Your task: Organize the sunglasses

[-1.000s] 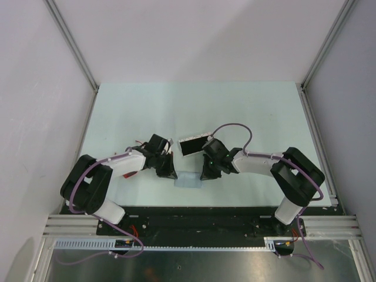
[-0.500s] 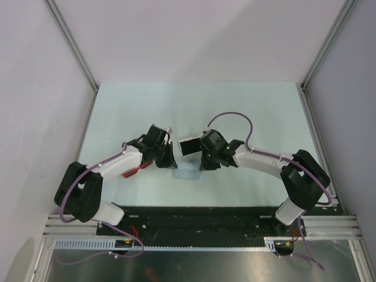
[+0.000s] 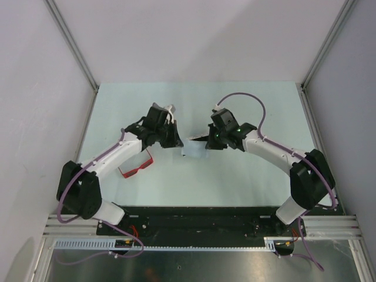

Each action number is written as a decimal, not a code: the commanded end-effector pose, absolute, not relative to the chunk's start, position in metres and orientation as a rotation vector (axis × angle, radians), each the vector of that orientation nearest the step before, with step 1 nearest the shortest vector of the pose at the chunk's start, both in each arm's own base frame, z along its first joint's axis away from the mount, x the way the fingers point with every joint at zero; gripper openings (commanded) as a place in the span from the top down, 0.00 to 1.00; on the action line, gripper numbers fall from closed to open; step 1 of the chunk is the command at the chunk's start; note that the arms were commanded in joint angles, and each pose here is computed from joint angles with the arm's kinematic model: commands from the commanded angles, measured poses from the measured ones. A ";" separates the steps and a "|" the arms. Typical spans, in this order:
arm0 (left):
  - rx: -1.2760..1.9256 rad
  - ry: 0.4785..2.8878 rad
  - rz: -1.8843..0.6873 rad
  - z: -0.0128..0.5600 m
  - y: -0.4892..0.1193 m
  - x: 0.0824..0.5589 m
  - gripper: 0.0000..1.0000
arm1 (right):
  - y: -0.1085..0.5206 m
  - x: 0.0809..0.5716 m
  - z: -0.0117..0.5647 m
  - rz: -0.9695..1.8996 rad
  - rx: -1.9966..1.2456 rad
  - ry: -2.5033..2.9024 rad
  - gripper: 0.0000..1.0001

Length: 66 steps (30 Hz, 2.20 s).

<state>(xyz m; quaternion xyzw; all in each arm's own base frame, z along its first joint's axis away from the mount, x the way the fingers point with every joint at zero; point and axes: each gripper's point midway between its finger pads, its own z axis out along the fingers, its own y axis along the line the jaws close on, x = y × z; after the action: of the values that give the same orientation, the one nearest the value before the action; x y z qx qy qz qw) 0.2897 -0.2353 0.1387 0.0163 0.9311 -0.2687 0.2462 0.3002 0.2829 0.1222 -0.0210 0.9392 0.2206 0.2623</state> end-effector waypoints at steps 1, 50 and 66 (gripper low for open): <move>0.047 2.532 -0.714 0.143 -0.246 0.312 1.00 | 0.274 0.327 0.145 0.596 -0.079 2.482 1.00; 0.017 2.679 -0.391 0.041 -0.252 0.384 1.00 | 0.262 0.421 0.041 0.349 -0.072 2.580 1.00; -0.010 2.709 -0.335 0.026 -0.244 0.379 1.00 | 0.261 0.419 0.029 0.325 -0.065 2.580 1.00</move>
<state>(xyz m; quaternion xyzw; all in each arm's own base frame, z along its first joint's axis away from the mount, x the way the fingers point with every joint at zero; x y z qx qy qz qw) 0.3712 -0.2486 0.0328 -0.0024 0.9706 -0.1431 0.1936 0.4118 0.2642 0.0328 -0.0247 0.9580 0.1345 0.2519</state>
